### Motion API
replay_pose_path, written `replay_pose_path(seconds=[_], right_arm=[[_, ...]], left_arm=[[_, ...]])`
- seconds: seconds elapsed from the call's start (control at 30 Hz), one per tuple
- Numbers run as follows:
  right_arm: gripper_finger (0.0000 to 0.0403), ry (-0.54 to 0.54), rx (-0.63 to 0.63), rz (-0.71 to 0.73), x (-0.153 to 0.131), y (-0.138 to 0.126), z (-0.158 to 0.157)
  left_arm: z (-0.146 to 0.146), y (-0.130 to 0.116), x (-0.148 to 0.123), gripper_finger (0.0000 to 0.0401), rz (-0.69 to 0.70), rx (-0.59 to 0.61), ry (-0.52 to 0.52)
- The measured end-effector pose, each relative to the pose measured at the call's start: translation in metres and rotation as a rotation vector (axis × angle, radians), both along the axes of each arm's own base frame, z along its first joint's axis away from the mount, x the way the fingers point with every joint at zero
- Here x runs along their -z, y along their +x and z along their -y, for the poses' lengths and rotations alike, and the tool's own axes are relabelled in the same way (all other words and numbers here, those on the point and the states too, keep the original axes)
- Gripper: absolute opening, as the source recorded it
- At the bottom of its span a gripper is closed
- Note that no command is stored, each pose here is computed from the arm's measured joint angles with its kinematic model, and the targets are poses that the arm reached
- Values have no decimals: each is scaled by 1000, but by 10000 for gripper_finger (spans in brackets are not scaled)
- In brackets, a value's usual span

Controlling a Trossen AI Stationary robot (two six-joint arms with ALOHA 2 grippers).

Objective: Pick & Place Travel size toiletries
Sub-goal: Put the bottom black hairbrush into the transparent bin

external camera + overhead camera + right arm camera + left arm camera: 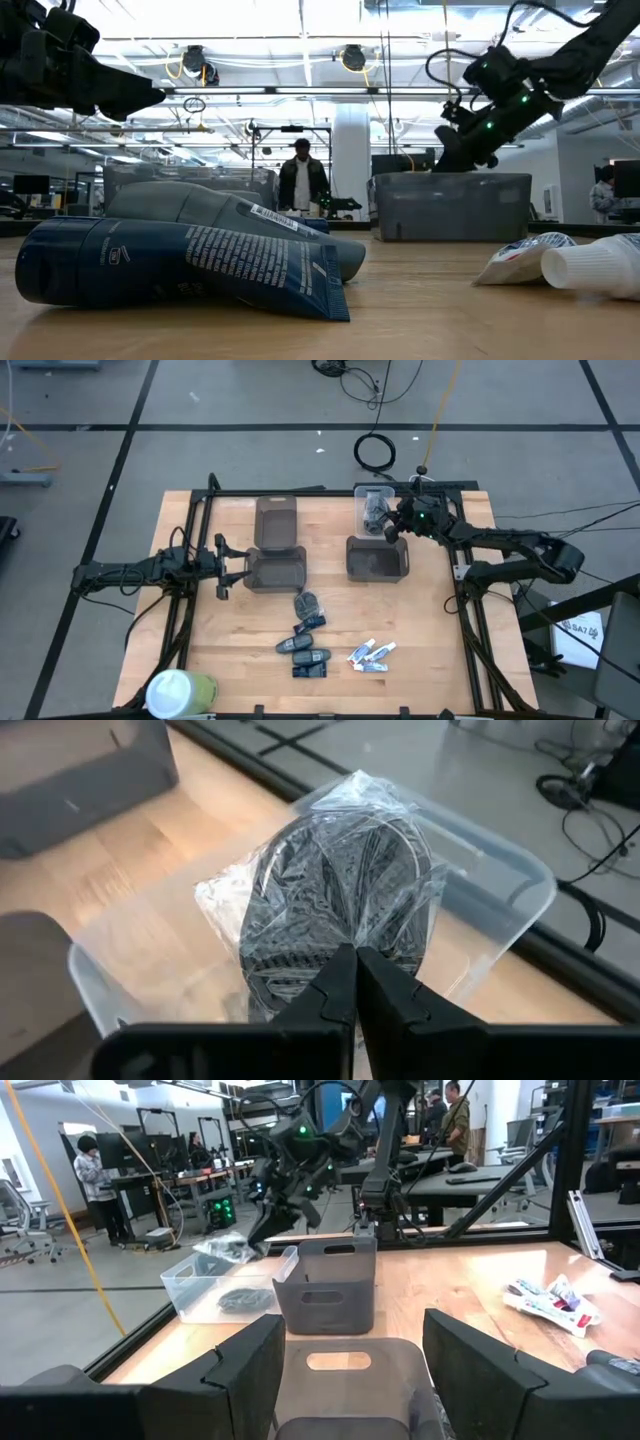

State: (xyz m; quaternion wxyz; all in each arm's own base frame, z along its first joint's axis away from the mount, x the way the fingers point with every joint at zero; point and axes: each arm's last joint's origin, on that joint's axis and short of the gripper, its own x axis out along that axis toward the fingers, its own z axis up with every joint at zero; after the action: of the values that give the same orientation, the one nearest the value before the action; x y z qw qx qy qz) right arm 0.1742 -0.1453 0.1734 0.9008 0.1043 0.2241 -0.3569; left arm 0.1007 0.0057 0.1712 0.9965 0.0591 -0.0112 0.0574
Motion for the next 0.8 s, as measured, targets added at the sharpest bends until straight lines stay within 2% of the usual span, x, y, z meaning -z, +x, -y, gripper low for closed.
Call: replay_pose_path(seconds=[0.43,0.8], right_arm=[[0,9,14,-9,14,6,9],[0,12,15,-10,14,6,9]], left_arm=[[0,0,0,234,0,0,0],[0,0,0,235,0,0,0]])
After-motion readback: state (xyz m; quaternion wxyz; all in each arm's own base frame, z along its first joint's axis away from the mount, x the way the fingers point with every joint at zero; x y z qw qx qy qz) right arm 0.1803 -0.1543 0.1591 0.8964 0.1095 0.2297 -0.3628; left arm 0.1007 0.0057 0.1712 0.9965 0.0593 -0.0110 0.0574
